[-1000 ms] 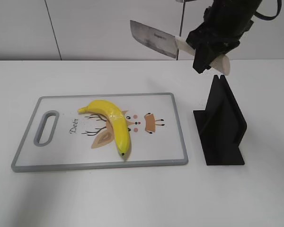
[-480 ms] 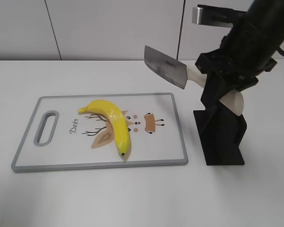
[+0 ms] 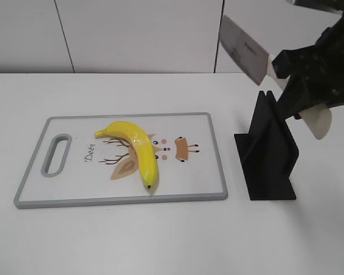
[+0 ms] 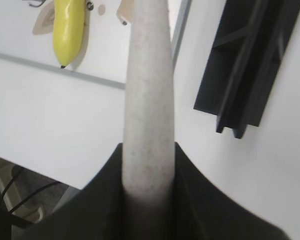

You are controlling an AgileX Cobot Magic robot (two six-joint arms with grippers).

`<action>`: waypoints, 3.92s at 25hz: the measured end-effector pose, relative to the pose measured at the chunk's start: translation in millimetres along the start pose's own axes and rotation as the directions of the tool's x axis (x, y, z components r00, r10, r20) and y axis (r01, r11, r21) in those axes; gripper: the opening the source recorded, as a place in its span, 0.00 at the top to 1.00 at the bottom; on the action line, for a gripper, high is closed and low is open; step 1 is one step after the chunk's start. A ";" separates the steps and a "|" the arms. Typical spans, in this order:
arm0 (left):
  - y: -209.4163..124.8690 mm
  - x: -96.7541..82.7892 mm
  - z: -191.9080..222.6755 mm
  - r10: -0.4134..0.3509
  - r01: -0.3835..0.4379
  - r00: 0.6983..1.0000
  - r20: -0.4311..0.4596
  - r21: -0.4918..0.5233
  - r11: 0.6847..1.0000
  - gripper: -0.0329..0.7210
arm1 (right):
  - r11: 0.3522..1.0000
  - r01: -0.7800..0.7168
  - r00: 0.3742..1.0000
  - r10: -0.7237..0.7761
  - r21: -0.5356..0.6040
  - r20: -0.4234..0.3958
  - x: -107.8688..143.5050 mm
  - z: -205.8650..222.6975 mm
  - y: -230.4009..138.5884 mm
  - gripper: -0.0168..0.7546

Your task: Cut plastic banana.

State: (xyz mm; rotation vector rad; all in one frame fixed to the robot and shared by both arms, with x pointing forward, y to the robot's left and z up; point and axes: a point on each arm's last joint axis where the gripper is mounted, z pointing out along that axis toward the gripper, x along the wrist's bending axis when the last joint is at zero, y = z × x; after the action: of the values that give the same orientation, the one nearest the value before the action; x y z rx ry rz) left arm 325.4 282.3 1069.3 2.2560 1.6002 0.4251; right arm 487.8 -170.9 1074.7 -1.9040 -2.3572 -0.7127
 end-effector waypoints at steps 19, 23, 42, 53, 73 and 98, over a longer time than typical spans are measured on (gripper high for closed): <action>-93.0 -12.6 -33.1 -0.019 -0.031 0.997 -0.079 -0.592 0.805 0.23 | 0.989 -0.145 0.982 0.149 -0.038 0.118 -21.7 12.1 -29.6 0.76; -93.4 -12.5 -21.1 -0.017 -0.028 0.997 -0.074 -0.563 0.826 0.23 | 0.988 -0.146 0.981 0.150 -0.041 0.121 -22.7 13.5 -30.4 0.76; -93.3 -12.9 -21.2 -0.065 -0.001 0.993 -0.098 -0.561 0.828 0.25 | 0.989 -0.121 0.979 0.133 -0.083 0.155 -26.1 12.9 -26.8 0.76; -93.2 -13.5 -21.2 -0.165 0.055 0.975 -0.147 -0.558 0.828 0.31 | 0.990 -0.141 0.973 0.140 -0.006 0.185 -31.9 39.8 -22.4 0.76; -93.1 -13.5 -21.2 -0.165 0.056 0.975 -0.147 -0.559 0.827 0.36 | 0.977 -0.213 0.957 0.204 0.024 0.207 -36.6 60.2 -19.5 0.76; -93.1 -13.5 -21.2 -0.165 0.056 0.975 -0.147 -0.559 0.827 0.36 | 0.992 -0.121 0.978 0.116 0.022 0.171 -28.9 30.3 -28.3 0.20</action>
State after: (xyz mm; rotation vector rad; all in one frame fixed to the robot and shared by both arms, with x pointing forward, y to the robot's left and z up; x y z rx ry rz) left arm 233.3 300.2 1046.8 1.7109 1.4398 0.9601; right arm 476.5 -190.6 1029.6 -2.1492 -2.3059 -0.5195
